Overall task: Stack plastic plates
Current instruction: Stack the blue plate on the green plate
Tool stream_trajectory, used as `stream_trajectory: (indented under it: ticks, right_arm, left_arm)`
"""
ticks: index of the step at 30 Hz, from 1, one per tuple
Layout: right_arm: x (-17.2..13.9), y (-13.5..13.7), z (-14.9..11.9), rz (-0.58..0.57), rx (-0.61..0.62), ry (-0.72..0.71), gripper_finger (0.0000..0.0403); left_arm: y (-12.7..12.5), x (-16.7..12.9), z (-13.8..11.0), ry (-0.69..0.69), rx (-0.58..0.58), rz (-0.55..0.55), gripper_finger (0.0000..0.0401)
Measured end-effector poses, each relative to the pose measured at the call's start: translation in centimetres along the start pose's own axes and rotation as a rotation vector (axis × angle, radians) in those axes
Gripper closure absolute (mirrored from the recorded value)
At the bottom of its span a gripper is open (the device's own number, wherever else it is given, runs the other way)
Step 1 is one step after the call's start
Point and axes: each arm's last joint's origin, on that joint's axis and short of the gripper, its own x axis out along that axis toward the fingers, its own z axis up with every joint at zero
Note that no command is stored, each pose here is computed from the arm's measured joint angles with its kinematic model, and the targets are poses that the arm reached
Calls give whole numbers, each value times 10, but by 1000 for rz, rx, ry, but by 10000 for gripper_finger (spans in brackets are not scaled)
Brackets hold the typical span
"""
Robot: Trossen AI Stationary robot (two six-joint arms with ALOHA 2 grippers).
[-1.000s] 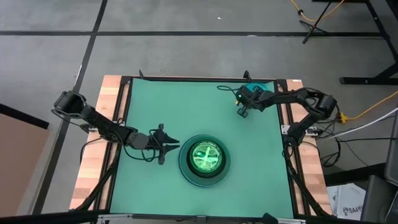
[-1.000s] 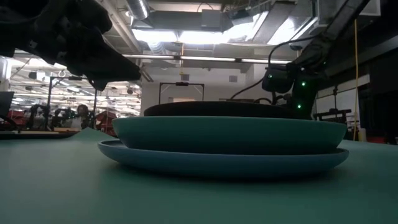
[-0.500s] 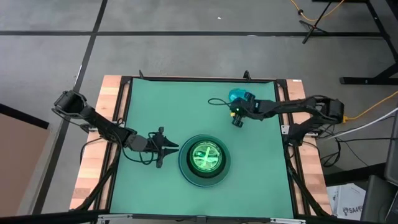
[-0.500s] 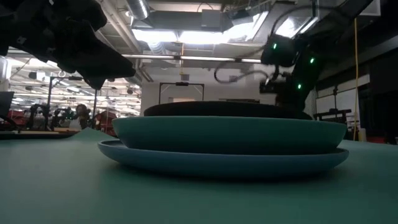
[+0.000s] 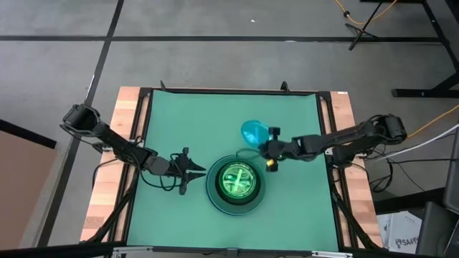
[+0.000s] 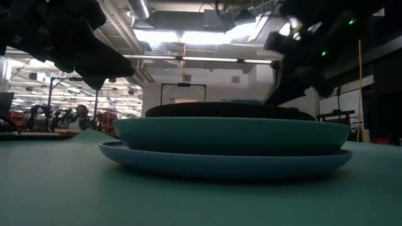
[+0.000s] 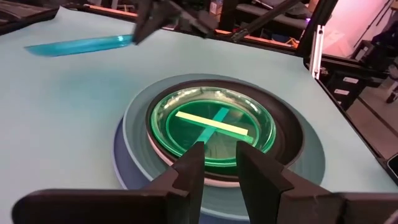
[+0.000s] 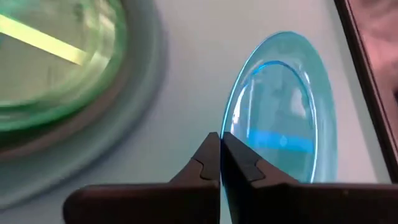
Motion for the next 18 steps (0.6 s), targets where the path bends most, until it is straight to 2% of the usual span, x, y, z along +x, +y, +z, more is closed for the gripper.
stream_trajectory:
  ticks: [12,18]
  right_arm:
    - [-27,50,27,137,-170,-306,403]
    - [-37,64,34,264,-184,-425,403]
  left_arm:
    - [0,0,0,-4,-1,5,315]
    - [0,0,0,-5,1,8,315]
